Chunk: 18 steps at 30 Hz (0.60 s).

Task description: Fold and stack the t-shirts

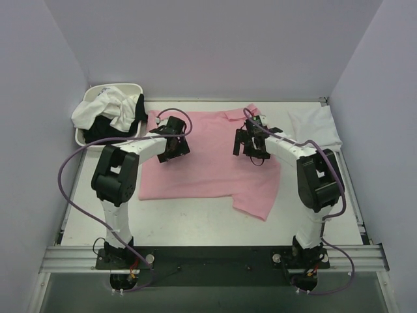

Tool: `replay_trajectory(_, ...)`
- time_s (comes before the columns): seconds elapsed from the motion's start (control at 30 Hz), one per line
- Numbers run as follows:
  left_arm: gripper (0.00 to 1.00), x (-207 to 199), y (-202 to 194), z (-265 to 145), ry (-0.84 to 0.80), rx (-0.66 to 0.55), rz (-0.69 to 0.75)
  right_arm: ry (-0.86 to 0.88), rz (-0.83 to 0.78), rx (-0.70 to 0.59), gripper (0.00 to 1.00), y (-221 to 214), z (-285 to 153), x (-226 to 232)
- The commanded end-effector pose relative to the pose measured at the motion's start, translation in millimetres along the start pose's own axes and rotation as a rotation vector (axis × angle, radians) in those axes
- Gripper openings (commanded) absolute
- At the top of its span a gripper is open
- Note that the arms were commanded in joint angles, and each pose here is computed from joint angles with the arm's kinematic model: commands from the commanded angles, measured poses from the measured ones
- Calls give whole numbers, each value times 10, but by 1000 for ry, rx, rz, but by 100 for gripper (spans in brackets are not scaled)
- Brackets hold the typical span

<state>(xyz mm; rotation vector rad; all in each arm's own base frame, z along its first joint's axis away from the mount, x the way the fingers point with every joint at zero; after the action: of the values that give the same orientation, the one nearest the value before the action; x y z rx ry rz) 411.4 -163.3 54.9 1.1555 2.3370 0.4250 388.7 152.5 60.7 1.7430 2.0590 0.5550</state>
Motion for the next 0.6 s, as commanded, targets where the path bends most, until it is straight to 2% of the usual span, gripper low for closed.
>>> replay_trajectory(0.0, 89, 246, -72, 169, 169, 14, 96, -70, -43, 71, 100, -131, 92, -125)
replay_trajectory(0.17, 89, 341, -156, 204, 245, 21, 142, -60, -41, 116, 100, -294, 139, -110)
replay_trajectory(0.57, 89, 578, -563, -19, 218, 57, 146, -95, -71, 196, 100, -920, -32, -91)
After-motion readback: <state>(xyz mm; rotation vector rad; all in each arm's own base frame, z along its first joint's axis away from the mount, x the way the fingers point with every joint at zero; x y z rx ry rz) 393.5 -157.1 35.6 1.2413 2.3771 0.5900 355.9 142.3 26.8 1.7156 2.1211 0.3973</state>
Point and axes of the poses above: each gripper's point midway between its finger pads, its own z axis out along the fingers, its own x axis along the line the jaws close on, y = z × x, the point moved 2 cm from there along -z, back along the fingers, and after that the axes turned 15 degrees about -z, right-handed, at the moved point
